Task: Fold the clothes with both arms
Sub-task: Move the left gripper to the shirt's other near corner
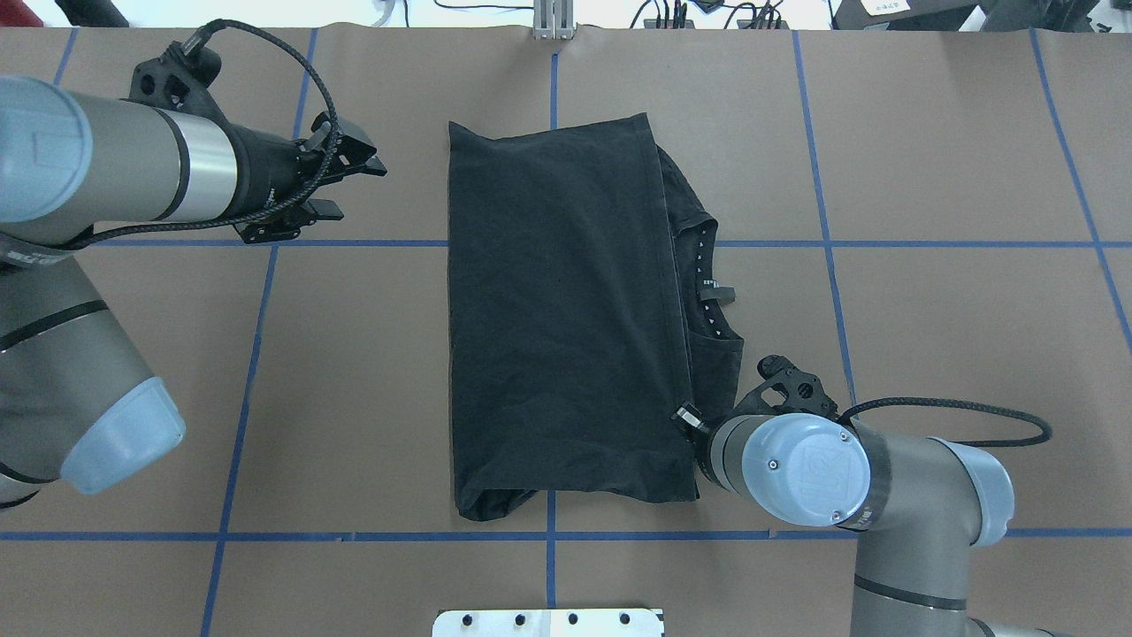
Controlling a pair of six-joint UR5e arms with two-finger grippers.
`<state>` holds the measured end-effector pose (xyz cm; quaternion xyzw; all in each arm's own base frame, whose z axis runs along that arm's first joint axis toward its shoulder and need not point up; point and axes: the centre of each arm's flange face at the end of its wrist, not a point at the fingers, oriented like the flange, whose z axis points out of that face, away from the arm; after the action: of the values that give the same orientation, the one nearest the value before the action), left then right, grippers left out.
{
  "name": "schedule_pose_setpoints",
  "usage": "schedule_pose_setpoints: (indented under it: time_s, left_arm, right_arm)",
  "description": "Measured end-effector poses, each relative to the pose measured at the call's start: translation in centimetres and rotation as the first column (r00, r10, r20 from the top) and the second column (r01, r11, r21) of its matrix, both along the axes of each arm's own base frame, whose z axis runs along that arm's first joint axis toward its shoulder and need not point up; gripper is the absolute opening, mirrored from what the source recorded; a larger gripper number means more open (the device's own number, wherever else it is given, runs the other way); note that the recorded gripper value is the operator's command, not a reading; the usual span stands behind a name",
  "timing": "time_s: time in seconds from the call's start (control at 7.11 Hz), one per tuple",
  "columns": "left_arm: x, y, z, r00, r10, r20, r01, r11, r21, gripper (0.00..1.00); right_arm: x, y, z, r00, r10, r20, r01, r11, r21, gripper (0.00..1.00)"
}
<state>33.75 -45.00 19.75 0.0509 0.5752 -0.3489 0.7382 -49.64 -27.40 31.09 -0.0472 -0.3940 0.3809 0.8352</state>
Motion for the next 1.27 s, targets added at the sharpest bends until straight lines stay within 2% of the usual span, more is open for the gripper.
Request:
schedule_pose_setpoints:
  time_s: [0.28,0.7,0.98,1.27]
  left_arm:
    - [4.6,4.2,0.0,0.996,-0.081,-0.044,0.077,0.993,-0.086,0.72]
    - [9.4,10.7,3.1,0.989,-0.125,-0.076,0.101,0.960,-0.259,0.67]
    - [12.9,14.8,4.6,0.990,-0.115,-0.087,0.077,0.931,-0.356,0.62]
    - [16.5,19.3,6.3,0.994,-0.087,-0.063,0.056,0.920,-0.388,0.63]
  right_arm:
    - [1.1,0.3,0.1,1.000,0.000,0.006,0.000,1.000,-0.001,0.00]
    - [2.0,0.5,-0.4,1.000,-0.001,0.021,0.001,1.000,0.002,0.00]
    - [2.1,0.6,-0.5,1.000,-0.001,0.025,0.001,1.000,0.004,0.00]
    - [2.1,0.5,-0.5,1.000,-0.001,0.024,0.001,1.000,0.004,0.00]
